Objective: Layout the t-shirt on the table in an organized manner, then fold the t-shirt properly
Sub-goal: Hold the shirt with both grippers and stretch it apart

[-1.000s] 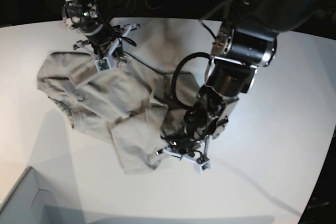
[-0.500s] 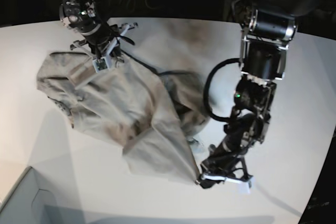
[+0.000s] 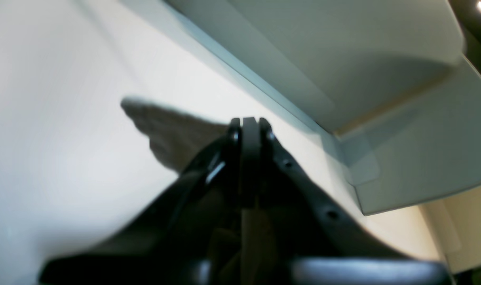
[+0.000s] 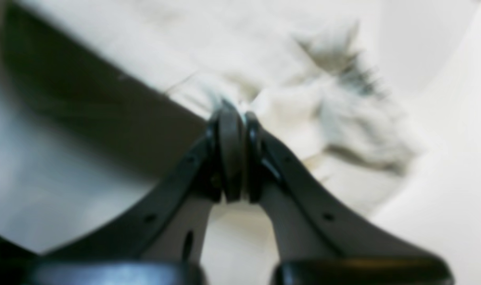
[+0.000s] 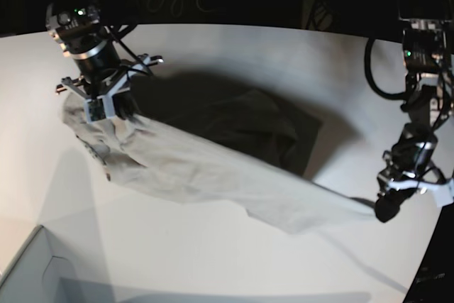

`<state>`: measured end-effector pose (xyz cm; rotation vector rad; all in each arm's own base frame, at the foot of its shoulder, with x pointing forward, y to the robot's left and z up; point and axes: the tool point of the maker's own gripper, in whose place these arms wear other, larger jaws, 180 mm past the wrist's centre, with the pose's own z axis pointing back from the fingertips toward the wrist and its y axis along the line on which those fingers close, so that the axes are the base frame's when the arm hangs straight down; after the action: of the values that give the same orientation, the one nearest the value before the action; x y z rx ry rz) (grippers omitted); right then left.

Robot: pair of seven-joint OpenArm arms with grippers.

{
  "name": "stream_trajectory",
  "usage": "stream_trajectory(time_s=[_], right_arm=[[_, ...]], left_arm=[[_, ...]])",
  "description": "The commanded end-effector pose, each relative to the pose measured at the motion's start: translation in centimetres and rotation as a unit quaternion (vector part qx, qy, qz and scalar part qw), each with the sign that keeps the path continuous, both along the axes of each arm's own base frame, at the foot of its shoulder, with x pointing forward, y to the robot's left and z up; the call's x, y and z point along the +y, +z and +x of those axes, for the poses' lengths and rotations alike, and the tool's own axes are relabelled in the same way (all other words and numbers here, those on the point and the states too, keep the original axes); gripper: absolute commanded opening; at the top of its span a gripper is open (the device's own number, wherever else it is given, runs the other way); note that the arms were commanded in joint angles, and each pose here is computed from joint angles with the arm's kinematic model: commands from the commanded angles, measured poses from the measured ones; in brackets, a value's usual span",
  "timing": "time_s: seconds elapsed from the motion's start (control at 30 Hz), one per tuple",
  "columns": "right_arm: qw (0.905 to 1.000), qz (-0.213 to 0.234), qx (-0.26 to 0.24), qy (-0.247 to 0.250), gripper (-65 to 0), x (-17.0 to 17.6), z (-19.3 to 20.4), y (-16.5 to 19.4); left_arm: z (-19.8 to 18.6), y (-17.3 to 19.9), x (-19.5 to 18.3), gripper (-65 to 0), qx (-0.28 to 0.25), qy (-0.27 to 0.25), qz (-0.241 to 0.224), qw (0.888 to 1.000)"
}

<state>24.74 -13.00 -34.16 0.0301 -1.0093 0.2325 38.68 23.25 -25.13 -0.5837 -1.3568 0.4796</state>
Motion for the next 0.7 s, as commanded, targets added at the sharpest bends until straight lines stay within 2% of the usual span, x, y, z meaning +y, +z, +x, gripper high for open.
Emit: stream_trajectory(time_s=[0.0,0.13,0.33,0.5,0.67], right_arm=[[0.9999,-0.004,-0.015,0.002,-65.0,-0.1,0.0,0.9],[1.0000,-0.004,-0.008,0.004,-65.0,0.0,-0.7,0.7],[0.9998,-0.001,0.019,0.008,-65.0,0.2,-2.3,-0.7],[0.9988,0.001,0.049,0.007,-65.0,0.2,-3.8,-2.4],[0.9991,0.013,0.038,0.013,-65.0,0.9,-4.4,-2.5]], left_arm=[[-0.6,2.0,1.4,-65.0,-0.031,0.017,0.006,0.999],[-5.2,0.2,4.2,-65.0,-0.002,0.056,0.017,0.998],[-10.1,-4.9,6.7,-65.0,0.062,0.120,-0.011,0.991],[-12.0,-7.7,7.2,-65.0,0.100,0.135,-0.020,0.986],[-12.9,-10.0,7.4,-64.5,0.131,0.138,-0.025,0.981]])
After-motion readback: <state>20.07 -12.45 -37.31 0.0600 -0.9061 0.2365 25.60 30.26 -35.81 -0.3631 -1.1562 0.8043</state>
